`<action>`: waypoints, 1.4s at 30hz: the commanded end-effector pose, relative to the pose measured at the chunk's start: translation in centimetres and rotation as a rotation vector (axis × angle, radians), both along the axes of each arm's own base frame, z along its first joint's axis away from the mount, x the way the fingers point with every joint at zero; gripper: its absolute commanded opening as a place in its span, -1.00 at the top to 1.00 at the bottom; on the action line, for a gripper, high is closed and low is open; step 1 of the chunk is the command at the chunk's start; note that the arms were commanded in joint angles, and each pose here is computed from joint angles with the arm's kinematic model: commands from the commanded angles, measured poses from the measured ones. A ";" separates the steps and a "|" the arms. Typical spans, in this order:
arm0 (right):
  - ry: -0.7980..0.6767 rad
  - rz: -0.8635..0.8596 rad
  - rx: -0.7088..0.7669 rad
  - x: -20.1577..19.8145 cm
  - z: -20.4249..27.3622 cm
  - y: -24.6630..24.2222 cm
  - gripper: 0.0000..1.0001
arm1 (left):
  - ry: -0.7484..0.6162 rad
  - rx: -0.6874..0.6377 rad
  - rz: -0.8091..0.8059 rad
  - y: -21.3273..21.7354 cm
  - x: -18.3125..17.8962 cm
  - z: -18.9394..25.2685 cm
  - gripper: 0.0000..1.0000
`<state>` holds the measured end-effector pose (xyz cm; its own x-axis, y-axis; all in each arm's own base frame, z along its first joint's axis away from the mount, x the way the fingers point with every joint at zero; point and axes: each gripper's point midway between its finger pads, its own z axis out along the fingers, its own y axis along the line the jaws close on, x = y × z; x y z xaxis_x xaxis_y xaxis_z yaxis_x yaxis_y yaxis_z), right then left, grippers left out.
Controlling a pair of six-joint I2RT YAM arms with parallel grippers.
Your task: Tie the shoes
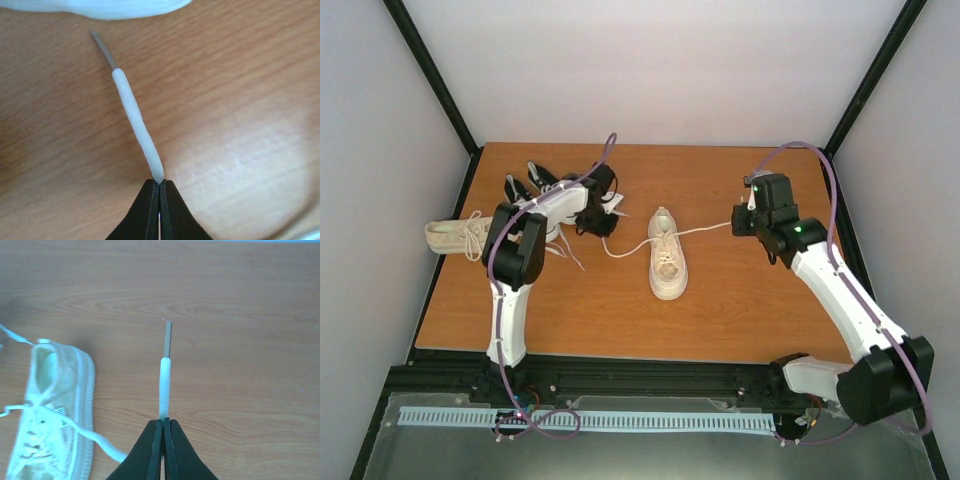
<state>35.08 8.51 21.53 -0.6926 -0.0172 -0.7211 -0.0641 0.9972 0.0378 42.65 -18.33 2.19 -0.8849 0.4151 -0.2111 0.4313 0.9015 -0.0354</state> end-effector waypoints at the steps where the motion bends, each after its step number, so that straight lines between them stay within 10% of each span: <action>1: -0.096 0.238 0.065 -1.5 3.0 3.3 0.94 | -0.129 -0.138 -0.048 -1.7 0.7 7.4 0.98; 14: -0.135 0.866 0.392 -2.5 5.9 15.9 0.94 | -0.268 -0.623 -0.515 -7.7 -10.2 25.6 0.98; 26: 0.041 1.008 0.470 1.9 0.7 25.4 0.84 | -0.244 -0.677 -0.663 -8.6 -15.4 25.5 0.98; 34: 0.048 1.061 0.464 0.9 0.6 26.0 -0.22 | -0.221 -0.701 -0.633 -9.1 -15.0 24.9 0.98; 42: -0.035 0.886 0.500 2.0 1.9 18.2 -0.24 | -0.248 -0.604 -0.525 -9.3 -10.4 23.4 0.98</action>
